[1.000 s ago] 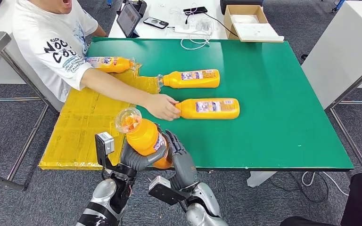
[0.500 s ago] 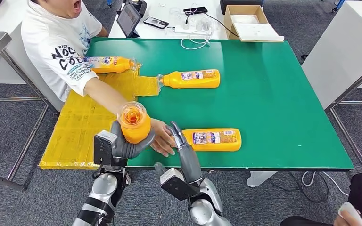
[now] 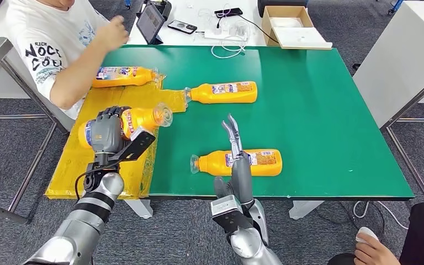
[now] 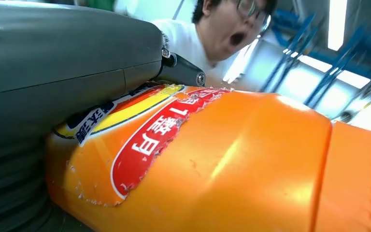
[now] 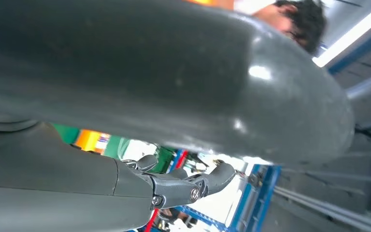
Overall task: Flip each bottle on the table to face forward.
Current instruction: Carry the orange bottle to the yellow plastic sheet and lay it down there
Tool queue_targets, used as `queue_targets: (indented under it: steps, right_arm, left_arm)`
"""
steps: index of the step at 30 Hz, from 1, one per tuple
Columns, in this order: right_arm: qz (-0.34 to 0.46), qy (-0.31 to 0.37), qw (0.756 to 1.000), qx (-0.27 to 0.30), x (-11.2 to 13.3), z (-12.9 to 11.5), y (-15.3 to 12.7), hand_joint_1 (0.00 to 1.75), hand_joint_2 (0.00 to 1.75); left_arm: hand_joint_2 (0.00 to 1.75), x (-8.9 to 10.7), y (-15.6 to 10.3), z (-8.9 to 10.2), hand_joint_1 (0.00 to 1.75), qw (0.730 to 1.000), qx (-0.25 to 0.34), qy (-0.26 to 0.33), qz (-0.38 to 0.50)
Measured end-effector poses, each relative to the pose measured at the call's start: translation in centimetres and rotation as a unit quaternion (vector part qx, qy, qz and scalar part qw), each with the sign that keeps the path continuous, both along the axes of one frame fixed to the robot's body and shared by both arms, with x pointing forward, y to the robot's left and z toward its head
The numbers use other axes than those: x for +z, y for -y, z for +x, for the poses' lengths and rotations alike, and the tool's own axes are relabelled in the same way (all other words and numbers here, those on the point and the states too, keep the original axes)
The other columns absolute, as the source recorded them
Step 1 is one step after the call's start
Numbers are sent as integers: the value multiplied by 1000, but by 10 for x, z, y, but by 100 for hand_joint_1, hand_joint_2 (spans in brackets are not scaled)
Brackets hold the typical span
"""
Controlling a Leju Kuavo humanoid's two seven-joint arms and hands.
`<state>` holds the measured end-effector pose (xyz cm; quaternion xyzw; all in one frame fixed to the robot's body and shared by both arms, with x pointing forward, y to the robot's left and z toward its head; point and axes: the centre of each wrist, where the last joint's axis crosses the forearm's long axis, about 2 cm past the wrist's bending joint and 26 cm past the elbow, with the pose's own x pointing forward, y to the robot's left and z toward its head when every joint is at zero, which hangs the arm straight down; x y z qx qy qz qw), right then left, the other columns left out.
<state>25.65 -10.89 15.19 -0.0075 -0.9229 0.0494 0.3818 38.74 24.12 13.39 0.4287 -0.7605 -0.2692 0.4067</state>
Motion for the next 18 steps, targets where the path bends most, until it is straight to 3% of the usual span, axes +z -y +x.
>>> queue_targets:
  steps: [4, 10, 18]
  right_arm:
    - [19, 13, 1000, -7, 8, 1, 2, 0, 0]
    - [28, 15, 999, -2, 11, 2, 1, 0, 0]
    - [30, 16, 999, 2, 13, 4, 1, 0, 0]
  left_arm:
    - [175, -13, -24, 8, 175, 995, 31, -59, 68]
    - [175, -25, -38, 15, 175, 970, 35, -175, 162]
    - [175, -32, -51, 18, 175, 945, 23, -258, 201]
